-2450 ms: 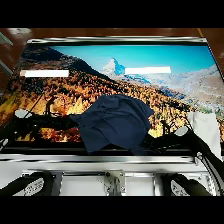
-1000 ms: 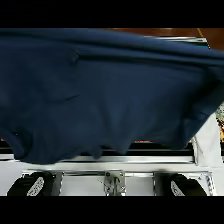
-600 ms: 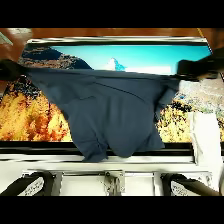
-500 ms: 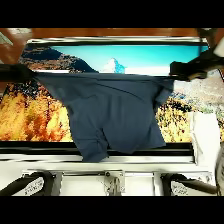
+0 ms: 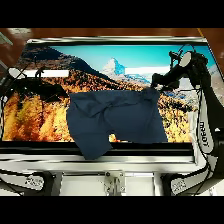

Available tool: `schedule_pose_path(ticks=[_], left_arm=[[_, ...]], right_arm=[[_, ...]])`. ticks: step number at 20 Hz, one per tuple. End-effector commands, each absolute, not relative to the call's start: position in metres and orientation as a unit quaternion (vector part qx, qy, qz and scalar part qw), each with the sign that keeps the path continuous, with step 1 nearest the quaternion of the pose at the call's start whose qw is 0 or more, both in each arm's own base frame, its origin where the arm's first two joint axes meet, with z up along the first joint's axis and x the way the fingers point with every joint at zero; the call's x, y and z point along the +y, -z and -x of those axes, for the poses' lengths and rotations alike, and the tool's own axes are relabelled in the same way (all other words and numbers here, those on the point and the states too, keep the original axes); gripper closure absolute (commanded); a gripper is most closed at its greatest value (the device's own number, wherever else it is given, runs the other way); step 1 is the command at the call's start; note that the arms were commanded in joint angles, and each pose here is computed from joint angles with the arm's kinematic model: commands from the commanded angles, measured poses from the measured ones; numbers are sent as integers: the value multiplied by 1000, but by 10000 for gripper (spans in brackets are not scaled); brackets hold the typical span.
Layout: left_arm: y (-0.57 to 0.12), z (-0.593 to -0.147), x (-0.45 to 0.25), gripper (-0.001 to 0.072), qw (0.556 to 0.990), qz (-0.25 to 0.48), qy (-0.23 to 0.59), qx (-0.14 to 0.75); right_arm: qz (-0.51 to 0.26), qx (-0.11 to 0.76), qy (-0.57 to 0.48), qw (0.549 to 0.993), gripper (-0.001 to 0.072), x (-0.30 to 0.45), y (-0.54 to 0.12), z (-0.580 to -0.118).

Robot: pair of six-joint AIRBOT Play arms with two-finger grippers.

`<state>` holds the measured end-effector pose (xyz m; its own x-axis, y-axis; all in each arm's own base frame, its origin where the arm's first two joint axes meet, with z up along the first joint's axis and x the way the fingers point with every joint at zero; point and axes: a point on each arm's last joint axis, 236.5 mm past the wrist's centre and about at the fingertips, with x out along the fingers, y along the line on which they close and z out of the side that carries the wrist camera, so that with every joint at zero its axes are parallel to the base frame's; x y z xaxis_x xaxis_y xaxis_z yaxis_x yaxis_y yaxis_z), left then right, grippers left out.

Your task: Fold the shirts.

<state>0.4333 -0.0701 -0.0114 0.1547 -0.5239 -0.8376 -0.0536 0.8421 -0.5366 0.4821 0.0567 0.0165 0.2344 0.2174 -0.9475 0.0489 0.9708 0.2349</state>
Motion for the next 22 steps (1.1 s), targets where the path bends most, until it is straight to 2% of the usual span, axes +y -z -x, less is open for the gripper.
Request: schedule_pose_path(ticks=[1, 3, 6, 7, 10, 12, 16, 17, 19, 20, 22], left_arm=[[22, -390, -48, 126, 663, 220, 160, 698], [22, -363, -33, 125, 642, 222, 156, 717], [53, -315, -44, 96, 620, 256, 149, 726], [65, -299, -58, 36, 611, 277, 163, 724], [96, -271, -90, 37, 587, 342, 172, 713], [113, -265, -95, 51, 592, 350, 156, 709], [118, -265, -118, 58, 591, 341, 167, 712], [120, -267, -123, 146, 593, 340, 163, 712], [120, -266, -133, 475, 591, 337, 164, 714], [120, -265, -135, 590, 590, 334, 168, 716], [116, -262, -137, 663, 587, 330, 179, 717]], right_arm=[[-16, 693, -3, 721, 83, -13, -25, -427], [-24, 734, 32, 678, 83, -57, -37, -381], [-143, 721, 39, 677, 83, -72, -16, -334], [-184, 716, 37, 673, 82, -69, -2, -318], [-292, 699, 13, 653, 81, -47, 35, -283], [-322, 695, 5, 642, 82, -38, 47, -273], [-318, 693, 6, 647, 81, -39, 54, -273], [-317, 690, 7, 650, 82, -40, 55, -275], [-294, 701, 9, 650, 79, -47, 58, -268], [-274, 715, 18, 643, 79, -54, 62, -258], [-264, 735, 24, 624, 80, -55, 74, -240]])
